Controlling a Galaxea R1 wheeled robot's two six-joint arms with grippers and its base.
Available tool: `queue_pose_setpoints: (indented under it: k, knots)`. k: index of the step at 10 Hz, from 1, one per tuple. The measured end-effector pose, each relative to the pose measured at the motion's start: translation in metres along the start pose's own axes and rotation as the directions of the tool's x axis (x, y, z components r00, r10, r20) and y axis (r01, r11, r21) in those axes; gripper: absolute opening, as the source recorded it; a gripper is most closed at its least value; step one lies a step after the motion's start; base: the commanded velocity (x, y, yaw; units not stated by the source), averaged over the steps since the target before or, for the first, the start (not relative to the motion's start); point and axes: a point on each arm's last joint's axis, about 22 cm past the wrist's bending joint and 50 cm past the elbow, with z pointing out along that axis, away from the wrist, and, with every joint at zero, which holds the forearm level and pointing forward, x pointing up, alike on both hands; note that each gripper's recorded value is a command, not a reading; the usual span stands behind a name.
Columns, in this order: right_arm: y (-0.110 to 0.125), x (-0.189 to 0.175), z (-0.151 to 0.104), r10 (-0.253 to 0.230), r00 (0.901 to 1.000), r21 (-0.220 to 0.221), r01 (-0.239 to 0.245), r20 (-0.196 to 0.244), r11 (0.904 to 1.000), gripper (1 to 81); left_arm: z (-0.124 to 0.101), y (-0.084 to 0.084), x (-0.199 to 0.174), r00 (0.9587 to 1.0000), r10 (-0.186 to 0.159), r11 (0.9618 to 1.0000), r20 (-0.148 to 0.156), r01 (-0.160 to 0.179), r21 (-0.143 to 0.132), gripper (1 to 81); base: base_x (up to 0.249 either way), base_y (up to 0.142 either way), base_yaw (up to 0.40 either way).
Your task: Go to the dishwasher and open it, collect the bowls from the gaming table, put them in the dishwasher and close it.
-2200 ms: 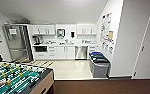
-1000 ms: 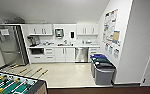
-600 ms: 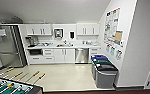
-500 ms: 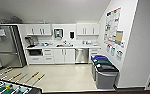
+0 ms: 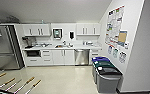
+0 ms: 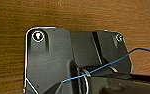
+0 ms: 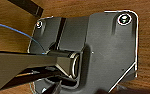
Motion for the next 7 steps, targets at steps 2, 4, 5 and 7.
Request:
queue_pose_setpoints:
  k: [2, 4, 5, 7]
  knots:
    - [0.0038, -0.0014, 0.0000, -0.001, 1.0000, -0.009, 0.001, 0.005, 1.0000, 81.1, 0.0008, 0.0023, -0.0011, 1.0000, -0.001, 1.0000, 0.001, 0.001, -0.003, 81.1, 0.268, 0.000, 0.000]
    - [-0.0013, -0.0002, 0.0007, -0.002, 1.0000, 0.002, 0.002, 0.003, 1.0000, 81.1, 0.0005, 0.0017, -0.0016, 1.0000, -0.001, 1.0000, 0.002, 0.001, -0.002, 81.1, 0.275, 0.000, 0.000]
    - [-0.0036, 0.0028, 0.0000, -0.002, 1.0000, 0.009, 0.002, -0.002, 1.0000, 81.1, 0.0009, 0.0024, 0.0002, 1.0000, 0.000, 1.0000, -0.001, 0.000, -0.003, 81.1, 0.275, 0.000, 0.000]
    - [-0.0060, 0.0042, -0.0002, -0.003, 1.0000, 0.015, 0.003, -0.004, 0.9999, 81.1, -0.0002, -0.0001, -0.0009, 1.0000, -0.001, 1.0000, 0.001, 0.001, 0.000, 81.1, 0.275, 0.000, 0.000]
